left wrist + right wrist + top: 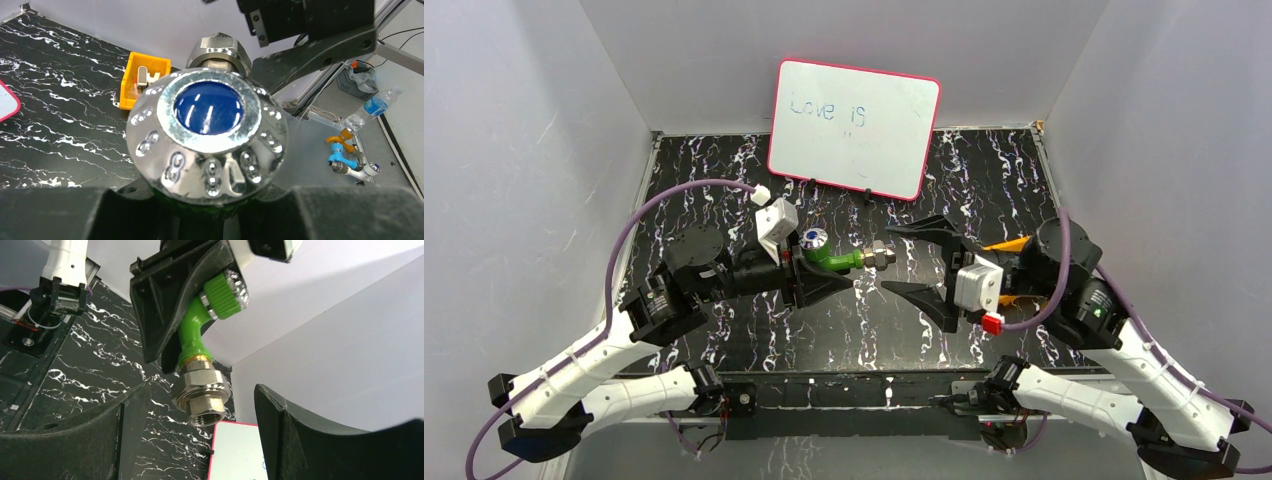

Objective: Install the water faucets
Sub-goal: Screw the water faucet onto the adaptor.

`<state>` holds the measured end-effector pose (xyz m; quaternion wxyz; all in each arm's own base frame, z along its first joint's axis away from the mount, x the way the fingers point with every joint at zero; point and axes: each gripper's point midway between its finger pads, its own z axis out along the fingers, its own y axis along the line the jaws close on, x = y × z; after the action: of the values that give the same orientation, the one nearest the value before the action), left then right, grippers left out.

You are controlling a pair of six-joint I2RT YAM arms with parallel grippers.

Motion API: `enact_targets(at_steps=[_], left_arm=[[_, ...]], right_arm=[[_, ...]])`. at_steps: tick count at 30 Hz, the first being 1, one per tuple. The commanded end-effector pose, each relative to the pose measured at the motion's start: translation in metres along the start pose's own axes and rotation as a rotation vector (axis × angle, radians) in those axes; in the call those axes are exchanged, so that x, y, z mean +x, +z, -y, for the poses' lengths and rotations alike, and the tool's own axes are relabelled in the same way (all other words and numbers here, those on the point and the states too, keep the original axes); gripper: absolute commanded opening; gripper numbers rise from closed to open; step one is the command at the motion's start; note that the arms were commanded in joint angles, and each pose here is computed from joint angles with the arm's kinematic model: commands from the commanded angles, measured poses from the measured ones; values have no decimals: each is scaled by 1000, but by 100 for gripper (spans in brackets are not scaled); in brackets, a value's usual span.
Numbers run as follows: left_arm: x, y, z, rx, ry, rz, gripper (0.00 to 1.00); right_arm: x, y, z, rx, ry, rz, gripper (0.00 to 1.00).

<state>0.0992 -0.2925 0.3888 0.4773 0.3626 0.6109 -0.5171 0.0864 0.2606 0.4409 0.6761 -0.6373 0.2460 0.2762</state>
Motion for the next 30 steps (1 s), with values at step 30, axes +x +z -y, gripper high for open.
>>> enact_targets(at_steps=[30], left_arm=[[-36, -6, 22, 72, -5, 103, 0]], right_arm=[[10, 12, 10, 30, -149, 17, 55]])
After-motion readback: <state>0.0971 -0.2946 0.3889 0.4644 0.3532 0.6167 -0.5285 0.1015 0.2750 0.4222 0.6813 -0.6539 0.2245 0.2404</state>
